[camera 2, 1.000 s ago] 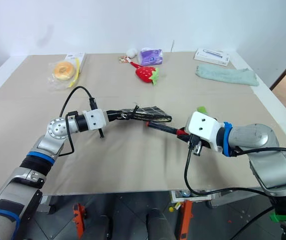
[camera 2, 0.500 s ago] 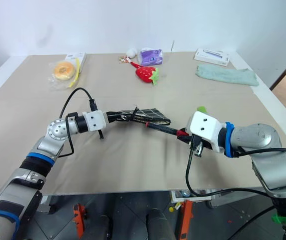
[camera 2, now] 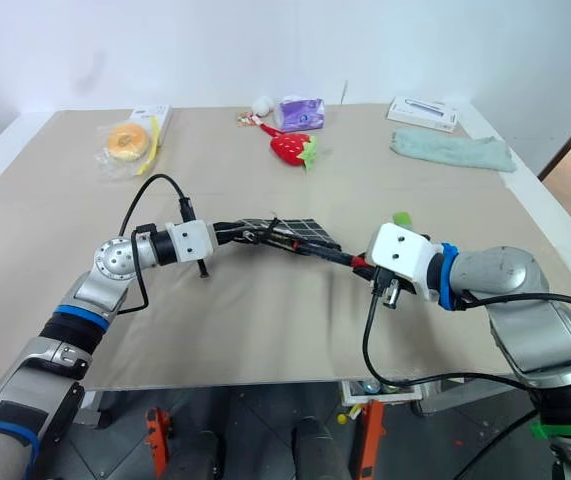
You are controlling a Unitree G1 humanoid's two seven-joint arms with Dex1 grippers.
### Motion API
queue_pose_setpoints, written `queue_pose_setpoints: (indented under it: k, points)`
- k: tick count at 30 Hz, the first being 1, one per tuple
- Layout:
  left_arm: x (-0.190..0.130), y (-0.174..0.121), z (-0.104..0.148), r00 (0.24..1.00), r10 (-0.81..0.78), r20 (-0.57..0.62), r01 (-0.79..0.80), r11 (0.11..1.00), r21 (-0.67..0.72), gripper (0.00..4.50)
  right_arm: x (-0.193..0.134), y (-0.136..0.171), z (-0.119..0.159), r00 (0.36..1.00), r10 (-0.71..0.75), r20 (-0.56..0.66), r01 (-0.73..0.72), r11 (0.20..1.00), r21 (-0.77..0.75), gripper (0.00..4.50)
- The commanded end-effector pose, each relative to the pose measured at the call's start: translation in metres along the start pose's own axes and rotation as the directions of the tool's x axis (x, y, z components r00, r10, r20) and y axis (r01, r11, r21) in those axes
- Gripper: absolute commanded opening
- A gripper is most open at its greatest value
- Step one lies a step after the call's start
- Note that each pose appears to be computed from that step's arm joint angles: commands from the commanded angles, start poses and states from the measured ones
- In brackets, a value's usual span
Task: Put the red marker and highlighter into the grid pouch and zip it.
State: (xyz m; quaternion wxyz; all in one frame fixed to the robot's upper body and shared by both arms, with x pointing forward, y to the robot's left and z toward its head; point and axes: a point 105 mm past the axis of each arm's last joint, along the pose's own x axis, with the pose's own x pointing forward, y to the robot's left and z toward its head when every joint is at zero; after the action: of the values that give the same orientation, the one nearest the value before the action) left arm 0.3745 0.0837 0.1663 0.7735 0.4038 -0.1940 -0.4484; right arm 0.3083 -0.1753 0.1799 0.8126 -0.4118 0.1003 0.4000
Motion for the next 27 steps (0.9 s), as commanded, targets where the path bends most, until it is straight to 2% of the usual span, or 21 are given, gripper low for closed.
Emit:
queue_pose_setpoints:
  k: [1, 8, 18, 21, 22, 24, 27]
  points:
    - [0.006, -0.001, 0.018, 0.998, 0.003, 0.066, -0.004, 1.000, 0.009, 0.00, 0.004, -0.005, 0.015, 0.998, -0.042, 0.035, 0.044, 0.998, -0.049, 0.45]
    - [0.023, -0.021, 0.042, 0.989, -0.030, 0.147, 0.038, 0.998, -0.049, 0.00, 0.021, -0.006, 0.037, 0.995, -0.047, 0.084, 0.052, 0.997, -0.059, 0.45]
    - [0.031, -0.032, 0.060, 0.977, -0.053, 0.206, 0.078, 0.990, -0.114, 0.00, 0.036, -0.002, 0.060, 0.990, -0.011, 0.138, 0.029, 0.991, -0.133, 0.45]
    - [0.032, -0.035, 0.064, 0.973, -0.063, 0.223, 0.095, 0.986, -0.137, 0.00, 0.043, -0.005, 0.063, 0.990, -0.045, 0.134, 0.074, 0.973, -0.218, 0.45]
    - [0.031, -0.035, 0.064, 0.973, -0.066, 0.222, 0.098, 0.986, -0.138, 0.00, 0.044, -0.013, 0.060, 0.988, -0.100, 0.117, 0.131, 0.945, -0.299, 0.45]
    - [0.026, -0.036, 0.061, 0.973, -0.084, 0.215, 0.114, 0.985, -0.129, 0.00, 0.042, -0.015, 0.044, 0.994, -0.098, 0.055, 0.113, 0.853, -0.510, 0.45]
    - [0.017, -0.039, 0.053, 0.974, -0.119, 0.193, 0.146, 0.980, -0.135, 0.00, 0.034, -0.022, 0.058, 0.978, -0.114, 0.174, 0.194, 0.804, -0.561, 0.45]
